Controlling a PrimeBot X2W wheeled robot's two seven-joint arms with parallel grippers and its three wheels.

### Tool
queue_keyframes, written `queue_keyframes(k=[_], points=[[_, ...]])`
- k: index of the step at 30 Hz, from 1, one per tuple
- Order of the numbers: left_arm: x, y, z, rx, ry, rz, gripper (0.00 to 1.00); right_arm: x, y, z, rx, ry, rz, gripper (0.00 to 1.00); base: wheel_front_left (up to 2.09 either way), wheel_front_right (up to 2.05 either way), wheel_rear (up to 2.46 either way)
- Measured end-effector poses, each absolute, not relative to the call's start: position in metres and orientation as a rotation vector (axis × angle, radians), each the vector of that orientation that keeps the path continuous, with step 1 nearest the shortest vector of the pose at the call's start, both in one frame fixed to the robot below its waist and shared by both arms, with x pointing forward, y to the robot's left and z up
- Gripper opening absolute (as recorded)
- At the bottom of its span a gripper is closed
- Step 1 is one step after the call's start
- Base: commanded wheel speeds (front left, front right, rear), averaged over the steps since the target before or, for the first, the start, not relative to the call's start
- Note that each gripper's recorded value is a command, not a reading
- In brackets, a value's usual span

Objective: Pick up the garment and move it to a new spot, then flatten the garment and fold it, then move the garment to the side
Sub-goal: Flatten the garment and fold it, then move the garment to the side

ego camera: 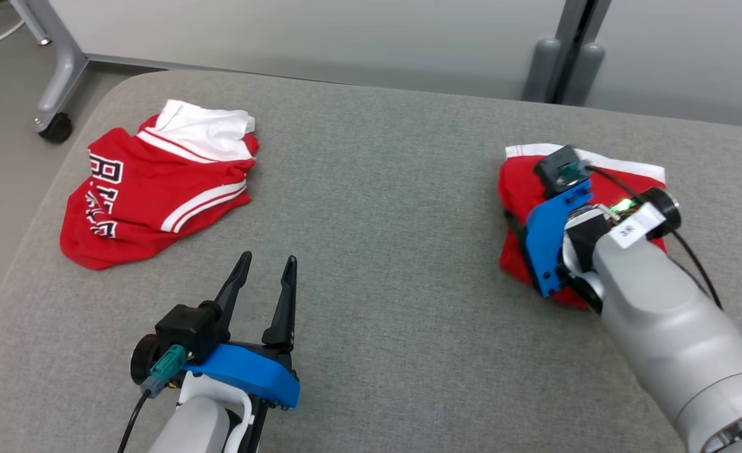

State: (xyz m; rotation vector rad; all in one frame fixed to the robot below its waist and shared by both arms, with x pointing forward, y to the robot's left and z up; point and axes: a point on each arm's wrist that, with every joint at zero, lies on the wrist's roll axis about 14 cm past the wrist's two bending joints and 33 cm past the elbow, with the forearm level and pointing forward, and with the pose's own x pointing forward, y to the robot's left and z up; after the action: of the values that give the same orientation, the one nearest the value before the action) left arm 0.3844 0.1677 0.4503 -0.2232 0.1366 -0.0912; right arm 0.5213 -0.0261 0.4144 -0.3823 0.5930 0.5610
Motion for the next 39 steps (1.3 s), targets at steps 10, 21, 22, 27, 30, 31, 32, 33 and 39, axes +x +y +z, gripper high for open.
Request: queue_keyframes(k=[10, 21, 22, 27, 30, 31, 32, 33, 39], points=[[0.388, 0.157, 0.465, -0.214, 0.090, -0.129, 1.00, 0.550, -0.093, 0.501, -0.187, 0.234, 0.386, 1.00, 0.00, 0.00, 0.00], [0.395, 0.143, 0.476, -0.202, 0.053, -0.158, 1.00, 0.469, -0.200, 0.496, -0.007, 0.058, 0.115, 1.00, 0.00, 0.00, 0.00], [0.396, 0.142, 0.477, -0.203, 0.049, -0.160, 1.00, 0.460, -0.201, 0.494, 0.003, 0.050, 0.106, 1.00, 0.00, 0.00, 0.00], [0.394, 0.143, 0.475, -0.198, 0.052, -0.153, 1.00, 0.423, -0.198, 0.483, 0.045, 0.063, 0.069, 1.00, 0.00, 0.00, 0.00], [0.391, 0.148, 0.470, -0.199, 0.064, -0.134, 1.00, 0.414, -0.193, 0.488, 0.065, 0.056, 0.058, 1.00, 0.00, 0.00, 0.00], [0.389, 0.149, 0.468, -0.200, 0.071, -0.129, 1.00, 0.411, -0.193, 0.490, 0.067, 0.057, 0.054, 1.00, 0.00, 0.00, 0.00], [0.388, 0.150, 0.466, -0.201, 0.077, -0.126, 1.00, 0.409, -0.193, 0.491, 0.068, 0.059, 0.052, 1.00, 0.00, 0.00, 0.00], [0.387, 0.150, 0.465, -0.202, 0.079, -0.123, 1.00, 0.408, -0.193, 0.493, 0.067, 0.060, 0.049, 1.00, 0.00, 0.00, 0.00], [0.387, 0.157, 0.463, -0.202, 0.081, -0.103, 1.00, 0.408, -0.188, 0.500, 0.059, 0.070, 0.059, 1.00, 0.00, 0.00, 0.00]])
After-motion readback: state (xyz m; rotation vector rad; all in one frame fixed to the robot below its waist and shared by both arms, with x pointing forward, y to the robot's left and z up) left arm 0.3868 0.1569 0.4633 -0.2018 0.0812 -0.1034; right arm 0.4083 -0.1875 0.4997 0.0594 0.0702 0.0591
